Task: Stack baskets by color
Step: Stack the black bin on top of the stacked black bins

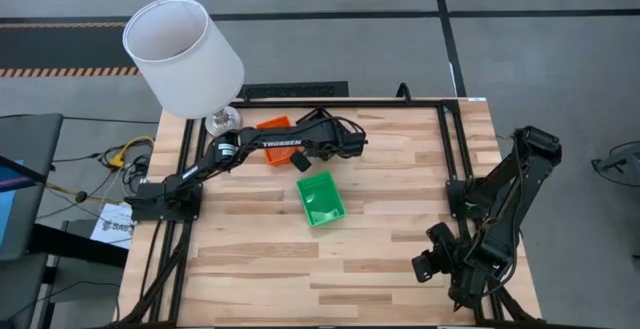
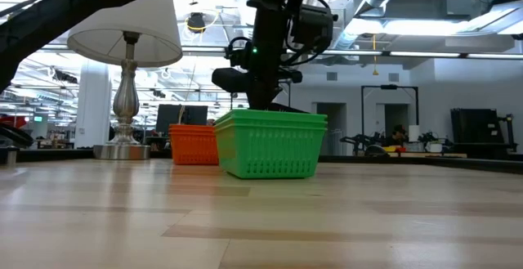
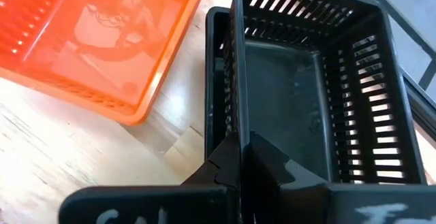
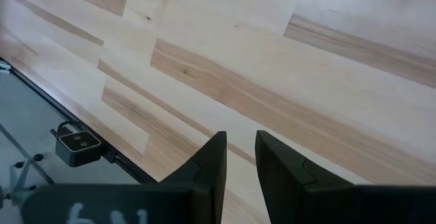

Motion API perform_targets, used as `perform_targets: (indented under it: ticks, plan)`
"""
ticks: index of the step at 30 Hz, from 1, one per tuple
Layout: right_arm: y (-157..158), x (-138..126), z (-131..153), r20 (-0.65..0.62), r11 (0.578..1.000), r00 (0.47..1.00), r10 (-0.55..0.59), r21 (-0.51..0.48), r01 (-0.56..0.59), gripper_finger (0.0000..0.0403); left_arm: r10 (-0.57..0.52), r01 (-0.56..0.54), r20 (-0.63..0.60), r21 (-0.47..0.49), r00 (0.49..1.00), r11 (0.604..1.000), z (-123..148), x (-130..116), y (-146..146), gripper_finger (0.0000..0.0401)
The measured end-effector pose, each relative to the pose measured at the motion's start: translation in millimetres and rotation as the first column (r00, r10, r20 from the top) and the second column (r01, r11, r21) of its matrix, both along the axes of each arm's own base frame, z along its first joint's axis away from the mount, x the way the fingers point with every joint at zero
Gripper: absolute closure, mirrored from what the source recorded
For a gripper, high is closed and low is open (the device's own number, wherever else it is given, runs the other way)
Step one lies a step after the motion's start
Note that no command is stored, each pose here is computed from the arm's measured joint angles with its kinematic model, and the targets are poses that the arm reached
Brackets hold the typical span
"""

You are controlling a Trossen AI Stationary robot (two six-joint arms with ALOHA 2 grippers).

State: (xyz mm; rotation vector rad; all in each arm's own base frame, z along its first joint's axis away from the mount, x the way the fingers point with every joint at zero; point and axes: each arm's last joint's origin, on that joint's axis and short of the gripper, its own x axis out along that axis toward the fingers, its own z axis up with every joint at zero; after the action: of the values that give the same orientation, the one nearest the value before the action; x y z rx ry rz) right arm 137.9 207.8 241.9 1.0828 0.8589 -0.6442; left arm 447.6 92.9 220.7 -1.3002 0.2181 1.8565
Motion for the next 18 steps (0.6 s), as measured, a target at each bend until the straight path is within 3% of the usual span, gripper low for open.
perform_targets:
  ticks: [18]
  plan:
    - [0.2, 0.1, 0.1, 0.001, 1.000, 1.000, 0.004, 0.000, -0.004, 0.0301, 0.014, -0.014, 0.004, -0.001, 1.000, 1.000, 0.2, -0.6, 0.7, 0.0401]
